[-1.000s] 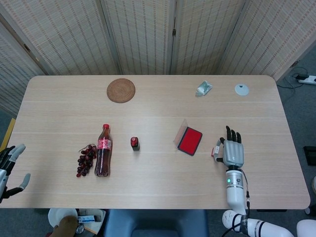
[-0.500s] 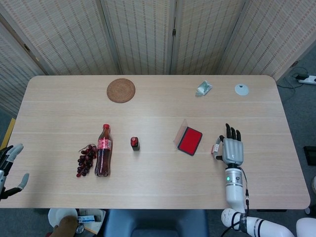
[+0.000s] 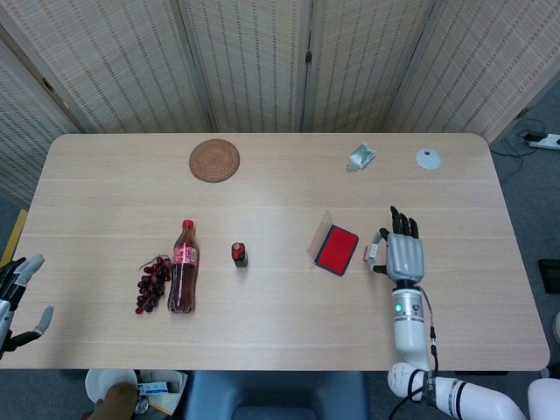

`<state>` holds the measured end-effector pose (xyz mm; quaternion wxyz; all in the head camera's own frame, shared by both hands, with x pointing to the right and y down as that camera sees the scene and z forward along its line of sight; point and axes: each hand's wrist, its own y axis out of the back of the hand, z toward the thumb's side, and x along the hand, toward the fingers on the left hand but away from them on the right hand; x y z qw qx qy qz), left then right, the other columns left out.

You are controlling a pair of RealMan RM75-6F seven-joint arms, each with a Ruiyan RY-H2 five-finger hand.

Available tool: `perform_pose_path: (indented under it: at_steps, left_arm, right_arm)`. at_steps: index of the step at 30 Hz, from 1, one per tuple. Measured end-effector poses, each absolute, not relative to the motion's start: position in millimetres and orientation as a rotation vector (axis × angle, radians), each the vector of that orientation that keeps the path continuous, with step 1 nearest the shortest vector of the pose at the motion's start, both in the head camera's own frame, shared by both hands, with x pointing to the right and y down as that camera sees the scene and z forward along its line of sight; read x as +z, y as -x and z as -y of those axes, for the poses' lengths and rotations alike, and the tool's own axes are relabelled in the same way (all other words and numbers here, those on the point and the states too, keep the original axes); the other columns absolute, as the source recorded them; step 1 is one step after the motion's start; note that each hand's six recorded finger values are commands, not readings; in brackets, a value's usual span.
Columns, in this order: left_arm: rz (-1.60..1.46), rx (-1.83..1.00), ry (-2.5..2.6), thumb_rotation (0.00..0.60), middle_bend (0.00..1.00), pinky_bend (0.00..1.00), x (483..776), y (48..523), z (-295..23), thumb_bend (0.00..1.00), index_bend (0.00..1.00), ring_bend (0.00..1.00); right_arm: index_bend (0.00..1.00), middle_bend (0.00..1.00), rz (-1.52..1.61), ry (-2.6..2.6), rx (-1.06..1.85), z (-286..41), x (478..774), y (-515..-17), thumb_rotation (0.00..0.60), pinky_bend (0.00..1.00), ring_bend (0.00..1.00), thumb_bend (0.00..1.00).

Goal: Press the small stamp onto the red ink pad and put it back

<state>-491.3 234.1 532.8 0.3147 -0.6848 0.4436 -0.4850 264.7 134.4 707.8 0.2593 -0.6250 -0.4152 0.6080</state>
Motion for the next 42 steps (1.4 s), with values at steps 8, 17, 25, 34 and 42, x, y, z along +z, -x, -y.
perform_pose_path:
  at_steps: [8, 17, 25, 34, 42]
  left_arm:
    - [-1.188, -1.290, 1.813, 0.600, 0.00, 0.00, 534, 496, -232, 0.43, 0.00, 0.00]
    - [-1.205, -1.285, 1.812, 0.600, 0.00, 0.00, 532, 499, -230, 0.43, 0.00, 0.00]
    - [-1.205, -1.269, 1.813, 0.600, 0.00, 0.00, 530, 497, -231, 0.43, 0.00, 0.00]
    - [-1.212, -1.263, 1.811, 0.600, 0.00, 0.00, 528, 498, -231, 0.43, 0.00, 0.00]
    - [-1.219, -1.256, 1.808, 0.600, 0.00, 0.00, 526, 498, -231, 0.43, 0.00, 0.00]
  right_arm:
    - [0.57, 0.00, 1.174, 1.805, 1.658, -122, 727, -239, 0.600, 0.00, 0.00, 0.19]
    - [0.57, 0.00, 1.183, 1.828, 1.661, -115, 737, -228, 0.600, 0.00, 0.00, 0.19]
    - [0.58, 0.00, 1.164, 1.822, 1.671, -115, 743, -225, 0.600, 0.00, 0.00, 0.19]
    - [0.58, 0.00, 1.141, 1.816, 1.684, -115, 750, -222, 0.600, 0.00, 0.00, 0.19]
    - [0.59, 0.00, 1.137, 1.812, 1.688, -114, 752, -221, 0.600, 0.00, 0.00, 0.19]
